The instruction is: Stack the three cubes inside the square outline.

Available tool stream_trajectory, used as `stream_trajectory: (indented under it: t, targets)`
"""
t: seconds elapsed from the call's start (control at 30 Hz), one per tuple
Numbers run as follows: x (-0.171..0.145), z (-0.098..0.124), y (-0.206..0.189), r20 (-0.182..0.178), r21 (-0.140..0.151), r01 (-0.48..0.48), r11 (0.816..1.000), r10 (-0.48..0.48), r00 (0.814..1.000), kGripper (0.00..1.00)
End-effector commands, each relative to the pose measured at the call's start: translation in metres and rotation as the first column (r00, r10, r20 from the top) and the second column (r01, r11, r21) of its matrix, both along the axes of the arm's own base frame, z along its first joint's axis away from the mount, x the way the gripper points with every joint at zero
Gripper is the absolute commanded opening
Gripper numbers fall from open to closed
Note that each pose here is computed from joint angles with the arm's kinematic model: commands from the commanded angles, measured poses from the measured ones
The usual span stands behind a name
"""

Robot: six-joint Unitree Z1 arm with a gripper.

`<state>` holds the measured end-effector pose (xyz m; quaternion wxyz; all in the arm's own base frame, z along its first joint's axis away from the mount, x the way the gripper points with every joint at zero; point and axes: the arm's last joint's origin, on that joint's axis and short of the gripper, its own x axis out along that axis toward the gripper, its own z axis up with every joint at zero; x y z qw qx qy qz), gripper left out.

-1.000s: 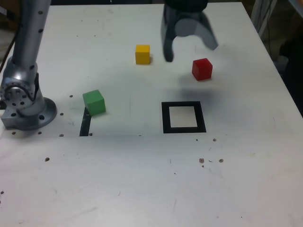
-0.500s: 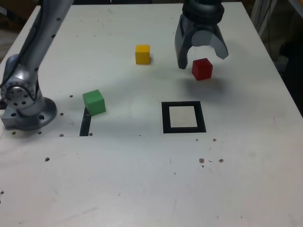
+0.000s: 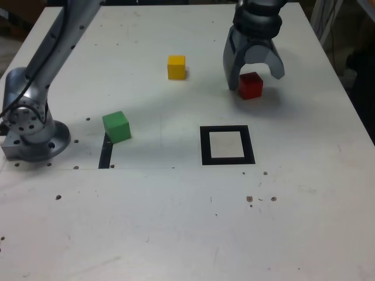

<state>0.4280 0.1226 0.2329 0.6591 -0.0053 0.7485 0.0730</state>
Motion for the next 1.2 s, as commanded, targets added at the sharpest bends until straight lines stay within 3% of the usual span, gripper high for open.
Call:
stream_trajectory:
  t: [0.0, 0.3, 0.53, 0.83, 1.0, 1.17]
  targets:
    - [0.000, -0.004, 0.001, -0.006, -0.003, -0.006, 1.000, 0.006, 1.000, 0.80]
    - [0.000, -0.010, 0.001, -0.002, -0.001, -0.027, 1.000, 0.027, 1.000, 0.45]
    - [0.001, -0.020, 0.001, 0.010, 0.007, -0.030, 1.000, 0.030, 0.999, 0.41]
    - [-0.003, -0.015, -0.001, 0.000, 0.003, -0.030, 1.000, 0.030, 1.000, 0.32]
    - [-0.009, 0.013, -0.012, 0.011, 0.018, -0.004, 1.000, 0.003, 1.000, 0.30]
    - [-0.020, 0.046, -0.049, 0.013, 0.018, 0.072, 0.997, -0.072, 0.997, 0.30]
